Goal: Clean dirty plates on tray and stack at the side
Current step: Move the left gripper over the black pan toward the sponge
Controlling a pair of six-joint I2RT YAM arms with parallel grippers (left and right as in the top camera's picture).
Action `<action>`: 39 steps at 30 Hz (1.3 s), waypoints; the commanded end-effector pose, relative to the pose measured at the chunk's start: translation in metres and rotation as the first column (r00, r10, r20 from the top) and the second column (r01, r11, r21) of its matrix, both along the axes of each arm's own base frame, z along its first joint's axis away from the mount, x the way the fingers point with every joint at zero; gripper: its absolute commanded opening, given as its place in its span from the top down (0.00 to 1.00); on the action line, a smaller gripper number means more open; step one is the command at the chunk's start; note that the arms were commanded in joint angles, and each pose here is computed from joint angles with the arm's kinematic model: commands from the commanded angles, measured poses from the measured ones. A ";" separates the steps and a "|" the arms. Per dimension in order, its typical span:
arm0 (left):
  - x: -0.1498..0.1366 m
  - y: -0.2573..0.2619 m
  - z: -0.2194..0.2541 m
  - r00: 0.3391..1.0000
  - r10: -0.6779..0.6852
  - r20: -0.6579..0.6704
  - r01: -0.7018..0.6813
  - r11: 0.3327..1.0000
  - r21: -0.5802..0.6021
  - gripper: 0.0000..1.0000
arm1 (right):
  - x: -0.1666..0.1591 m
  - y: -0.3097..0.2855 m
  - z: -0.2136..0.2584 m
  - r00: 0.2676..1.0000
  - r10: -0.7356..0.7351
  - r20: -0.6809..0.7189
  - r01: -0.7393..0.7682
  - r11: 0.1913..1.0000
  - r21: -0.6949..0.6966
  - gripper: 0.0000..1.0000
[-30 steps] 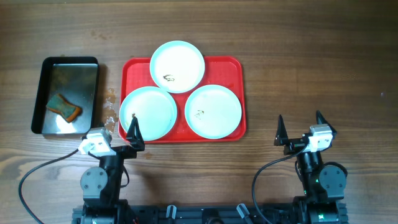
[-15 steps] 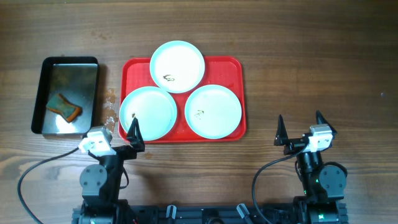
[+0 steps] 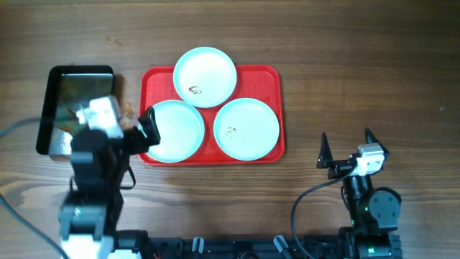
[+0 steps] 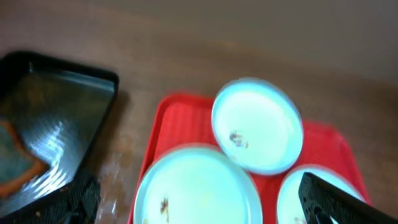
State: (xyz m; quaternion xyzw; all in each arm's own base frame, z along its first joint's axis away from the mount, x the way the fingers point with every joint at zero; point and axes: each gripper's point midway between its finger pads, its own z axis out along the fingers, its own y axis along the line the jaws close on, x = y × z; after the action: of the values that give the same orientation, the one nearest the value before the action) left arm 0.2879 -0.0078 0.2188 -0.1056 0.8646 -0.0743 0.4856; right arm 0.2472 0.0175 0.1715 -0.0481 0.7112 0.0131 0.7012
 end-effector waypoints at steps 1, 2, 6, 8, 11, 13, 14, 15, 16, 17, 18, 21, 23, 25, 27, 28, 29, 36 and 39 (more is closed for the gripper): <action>0.016 -0.010 0.016 0.993 -0.059 -0.104 0.056 0.998 -0.030 0.00 | 0.000 -0.002 0.000 1.000 -0.008 -0.002 0.008 1.000 0.012 0.00; 0.017 -0.014 0.017 0.987 -0.078 -0.143 0.072 0.996 -0.046 0.00 | 0.000 -0.002 0.000 1.000 -0.008 -0.002 0.008 1.000 0.012 0.00; 0.013 -0.017 0.021 0.965 -0.093 -0.245 0.080 0.995 -0.065 0.00 | 0.000 -0.002 0.000 1.000 -0.008 -0.002 0.008 1.000 0.012 0.00; 0.007 -0.021 0.018 0.955 -0.114 -0.275 0.094 0.992 -0.084 0.00 | 0.000 -0.002 0.000 1.000 -0.008 -0.002 0.008 1.000 0.012 0.00; -0.004 -0.039 0.015 0.933 -0.204 -0.297 0.160 0.973 -0.168 0.00 | 0.000 -0.002 0.000 1.000 -0.008 -0.001 0.008 1.000 0.012 0.00; -0.008 -0.045 0.014 0.924 -0.232 -0.304 0.178 0.964 -0.195 0.00 | 0.000 -0.002 0.000 1.000 -0.008 -0.002 0.008 1.000 0.012 0.00; -0.008 -0.047 0.015 0.921 -0.243 -0.304 0.186 0.961 -0.205 0.00 | 0.000 -0.002 0.000 1.000 -0.008 -0.002 0.008 1.000 0.012 0.00; -0.008 -0.047 0.015 0.922 -0.244 -0.300 0.187 0.961 -0.205 0.00 | 0.000 -0.002 0.000 1.000 -0.008 -0.002 0.008 1.000 0.012 0.00; -0.007 -0.047 0.016 0.923 -0.244 -0.297 0.188 0.960 -0.206 0.00 | 0.000 -0.002 0.000 1.000 -0.008 -0.002 0.008 1.000 0.012 0.00; -0.008 -0.048 0.016 0.922 -0.246 -0.298 0.187 0.959 -0.211 0.00 | 0.000 -0.002 0.000 1.000 -0.008 -0.002 0.008 1.000 0.012 0.00; -0.009 -0.050 0.016 0.919 -0.255 -0.300 0.193 0.956 -0.219 0.00 | 0.000 -0.002 0.000 1.000 -0.008 -0.002 0.008 1.000 0.012 0.00; -0.010 -0.056 0.017 0.912 -0.287 -0.292 0.218 0.944 -0.249 0.00 | 0.000 -0.002 0.000 1.000 -0.008 -0.002 0.008 1.000 0.012 0.00; -0.009 -0.052 0.016 0.916 -0.268 -0.298 0.204 0.952 -0.229 0.00 | 0.000 -0.002 0.000 1.000 -0.008 -0.002 0.008 1.000 0.012 0.00; -0.007 -0.040 0.009 0.923 -0.199 -0.329 0.145 0.973 -0.182 0.00 | 0.000 -0.002 0.000 1.000 -0.008 -0.001 0.008 1.000 0.012 0.00; -0.007 -0.023 0.000 0.922 -0.083 -0.377 0.028 0.989 -0.148 0.00 | 0.000 -0.002 0.000 1.000 -0.008 -0.002 0.008 1.000 0.012 0.00; -0.007 -0.013 -0.006 0.914 -0.015 -0.405 -0.037 0.992 -0.121 0.00 | 0.000 -0.002 0.000 1.000 -0.008 -0.002 0.008 1.000 0.012 0.00; -0.007 -0.007 -0.012 0.904 0.026 -0.427 -0.075 0.992 -0.098 0.00 | 0.000 -0.002 0.000 1.000 -0.008 -0.002 0.008 1.000 0.012 0.00; -0.001 0.006 -0.037 0.850 0.115 -0.513 -0.164 0.985 -0.050 0.02 | 0.000 -0.002 0.000 1.000 -0.008 -0.002 0.008 1.000 0.012 0.00; -0.003 0.025 -0.040 0.823 0.225 -0.521 -0.283 0.959 -0.032 0.02 | 0.000 -0.002 0.000 1.000 -0.008 -0.001 0.008 1.000 0.012 0.00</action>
State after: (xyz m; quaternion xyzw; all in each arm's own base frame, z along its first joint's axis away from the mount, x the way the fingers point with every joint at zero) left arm 0.2832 -0.0086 0.1753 -0.1905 0.9531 -0.0606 0.2272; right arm 0.2472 0.0176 0.1714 -0.0483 0.7113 0.0132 0.7011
